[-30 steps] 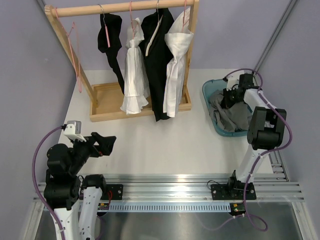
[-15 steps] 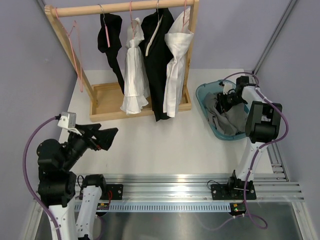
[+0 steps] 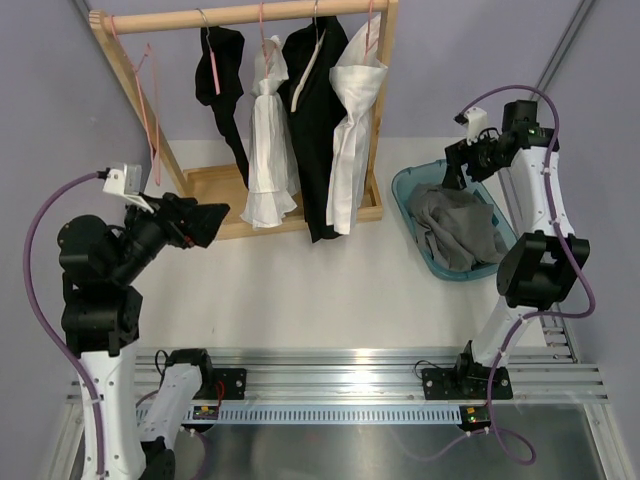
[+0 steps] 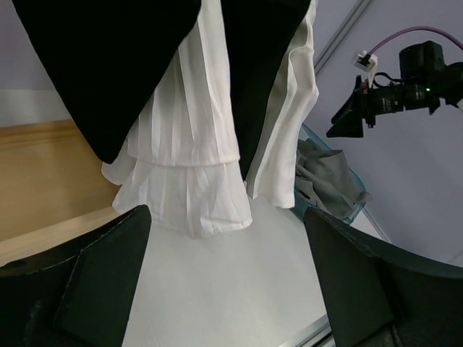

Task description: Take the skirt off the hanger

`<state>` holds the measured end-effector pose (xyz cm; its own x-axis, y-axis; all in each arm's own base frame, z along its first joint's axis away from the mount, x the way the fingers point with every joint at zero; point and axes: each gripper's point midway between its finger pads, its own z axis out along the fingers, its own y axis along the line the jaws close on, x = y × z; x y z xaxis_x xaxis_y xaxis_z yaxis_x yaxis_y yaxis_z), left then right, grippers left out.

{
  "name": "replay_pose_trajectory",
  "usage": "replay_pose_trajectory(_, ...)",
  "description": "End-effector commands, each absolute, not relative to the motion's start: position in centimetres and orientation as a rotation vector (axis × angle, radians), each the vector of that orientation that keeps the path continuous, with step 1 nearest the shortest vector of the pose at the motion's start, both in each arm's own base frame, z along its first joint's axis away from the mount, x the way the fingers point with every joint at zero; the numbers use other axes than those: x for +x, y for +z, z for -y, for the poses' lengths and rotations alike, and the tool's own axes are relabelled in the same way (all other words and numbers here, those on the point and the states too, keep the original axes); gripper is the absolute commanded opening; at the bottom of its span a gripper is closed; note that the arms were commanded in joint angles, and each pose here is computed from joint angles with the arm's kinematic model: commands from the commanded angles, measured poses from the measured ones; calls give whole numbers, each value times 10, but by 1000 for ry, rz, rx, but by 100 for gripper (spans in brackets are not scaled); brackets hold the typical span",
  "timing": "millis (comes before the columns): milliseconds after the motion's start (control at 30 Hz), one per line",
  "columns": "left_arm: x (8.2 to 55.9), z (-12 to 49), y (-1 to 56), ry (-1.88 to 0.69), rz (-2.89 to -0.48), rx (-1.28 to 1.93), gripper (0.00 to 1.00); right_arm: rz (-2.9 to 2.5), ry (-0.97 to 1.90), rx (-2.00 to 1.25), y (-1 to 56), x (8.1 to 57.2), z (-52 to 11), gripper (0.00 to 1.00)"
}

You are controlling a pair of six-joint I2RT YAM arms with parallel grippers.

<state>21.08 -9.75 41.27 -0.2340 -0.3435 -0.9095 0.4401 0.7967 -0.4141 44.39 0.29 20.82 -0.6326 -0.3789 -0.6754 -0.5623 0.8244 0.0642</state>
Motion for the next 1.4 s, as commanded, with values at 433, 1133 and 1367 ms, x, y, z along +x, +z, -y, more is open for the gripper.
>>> replay_pose_trajectory(433,304,116,594,-601,-1418,-51,55,-2199,432,-735,254,388,-28,100)
replay_pose_trajectory(1133,436,93,548,-238,-1509,-234,38,-2174,527,-696,233,363,-43,99)
replay_pose_trajectory(1367,457,96,512,-181,-1599,-213,38,-2168,535,-693,234,362,-45,99)
